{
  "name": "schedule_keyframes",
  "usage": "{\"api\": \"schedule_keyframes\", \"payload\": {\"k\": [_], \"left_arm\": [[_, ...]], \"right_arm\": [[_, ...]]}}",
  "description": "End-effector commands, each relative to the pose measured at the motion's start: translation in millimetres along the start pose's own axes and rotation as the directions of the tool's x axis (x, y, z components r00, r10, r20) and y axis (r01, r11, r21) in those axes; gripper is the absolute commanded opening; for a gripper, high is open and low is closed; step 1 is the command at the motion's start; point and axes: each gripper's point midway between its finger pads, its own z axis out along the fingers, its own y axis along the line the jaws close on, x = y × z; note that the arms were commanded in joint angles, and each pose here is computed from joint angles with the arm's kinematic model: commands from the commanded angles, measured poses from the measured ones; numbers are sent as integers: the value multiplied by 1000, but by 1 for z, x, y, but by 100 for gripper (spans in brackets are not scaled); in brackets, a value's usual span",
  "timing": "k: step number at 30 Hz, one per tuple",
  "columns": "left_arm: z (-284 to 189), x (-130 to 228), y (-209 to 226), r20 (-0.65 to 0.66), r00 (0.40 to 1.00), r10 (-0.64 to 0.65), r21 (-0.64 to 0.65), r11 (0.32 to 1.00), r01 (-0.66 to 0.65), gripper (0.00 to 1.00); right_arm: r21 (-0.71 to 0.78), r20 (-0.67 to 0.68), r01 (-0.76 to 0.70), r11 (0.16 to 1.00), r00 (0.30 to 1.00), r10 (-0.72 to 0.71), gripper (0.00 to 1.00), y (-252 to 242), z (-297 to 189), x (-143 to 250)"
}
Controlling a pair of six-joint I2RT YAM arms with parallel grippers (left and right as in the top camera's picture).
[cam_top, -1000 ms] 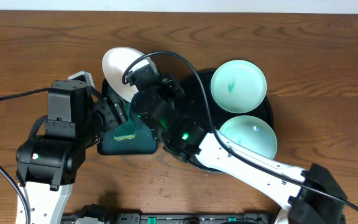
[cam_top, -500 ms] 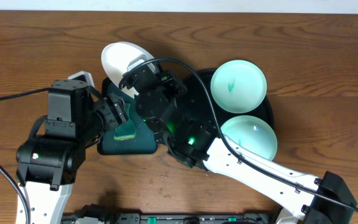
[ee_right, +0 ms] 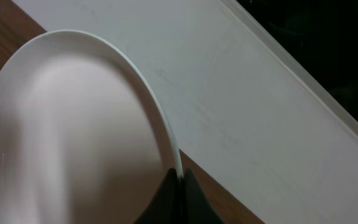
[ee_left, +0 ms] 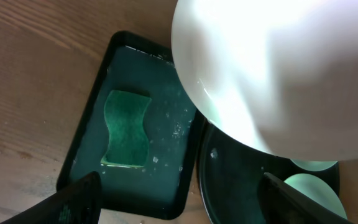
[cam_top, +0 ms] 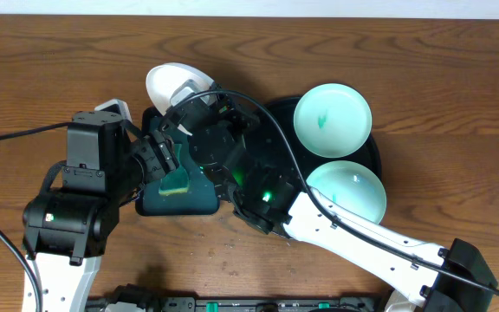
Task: Clean dirty plates on tray and stack at the side
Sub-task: 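Lift the white plate with the right gripper and tilt it over the tray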
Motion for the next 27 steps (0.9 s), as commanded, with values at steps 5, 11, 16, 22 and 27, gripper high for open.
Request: {"api": "schedule_keyframes", "payload": {"k": [5,11,16,22,27], "left_arm": [[-5,-7,-3,17,1000,8,9,1000,-8,80],[-5,-7,-3,17,1000,8,9,1000,-8,80],[-5,-7,-3,17,1000,8,9,1000,-8,80],[-5,-7,-3,17,1000,8,9,1000,-8,80],[-5,-7,-3,17,1000,8,9,1000,-8,80]], "right_arm": [[10,32,0,1000,1000,-1,1,-4,-8,-14],[21,33,11,1000,999,-12,1,-5,-9,-15],[23,37,7,1000,999,-8,1,-5,-10,-16],[56,28,-75,996,997,73,1,-18,-2,-12],[132,-98,-445,886,883,459,1,-42,30,47]]}}
